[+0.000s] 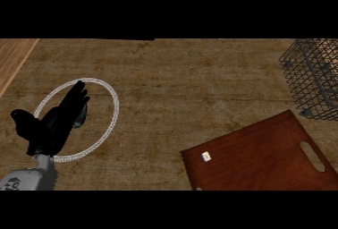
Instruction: Pick the croissant from the tray and place it in the tiered basket
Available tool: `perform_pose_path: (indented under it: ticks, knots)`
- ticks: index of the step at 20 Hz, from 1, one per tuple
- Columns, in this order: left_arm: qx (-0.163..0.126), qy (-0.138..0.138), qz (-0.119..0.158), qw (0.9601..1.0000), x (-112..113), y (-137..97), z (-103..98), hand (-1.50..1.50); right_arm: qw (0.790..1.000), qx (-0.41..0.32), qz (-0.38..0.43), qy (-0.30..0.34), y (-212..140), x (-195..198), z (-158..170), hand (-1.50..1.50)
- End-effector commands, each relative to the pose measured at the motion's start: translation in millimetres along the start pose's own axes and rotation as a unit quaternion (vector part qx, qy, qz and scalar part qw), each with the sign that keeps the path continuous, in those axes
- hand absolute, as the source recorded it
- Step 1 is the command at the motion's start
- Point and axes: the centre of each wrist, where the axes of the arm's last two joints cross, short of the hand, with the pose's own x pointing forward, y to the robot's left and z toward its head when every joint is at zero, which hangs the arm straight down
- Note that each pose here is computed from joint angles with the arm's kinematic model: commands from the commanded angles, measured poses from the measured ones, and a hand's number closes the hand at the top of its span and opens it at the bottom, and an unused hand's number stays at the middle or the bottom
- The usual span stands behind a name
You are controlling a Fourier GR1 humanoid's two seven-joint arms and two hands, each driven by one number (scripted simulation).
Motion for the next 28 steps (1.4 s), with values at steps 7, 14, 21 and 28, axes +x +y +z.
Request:
perform_pose_path:
  ticks: [7,14,21,28]
  knots:
    - [0.006,-0.004,0.003,1.0,-1.4,-1.1,-3.7,0.0,0.992,-0.023,-0.119,-0.038,45.2,13.0,-44.7,-1.5]
    - [0.006,0.003,-0.007,0.9999,-4.5,0.0,-2.8,0.0,0.965,-0.052,-0.257,0.004,28.1,4.9,-30.7,-1.5]
    - [-0.002,-0.004,0.001,1.0,-6.1,-2.1,2.7,0.0,0.919,-0.133,-0.369,0.032,-12.8,5.0,-11.1,-1.5]
    - [0.001,-0.015,-0.006,0.9999,11.2,3.9,-5.7,0.0,0.899,-0.224,-0.372,0.062,-62.9,7.9,22.0,-1.5]
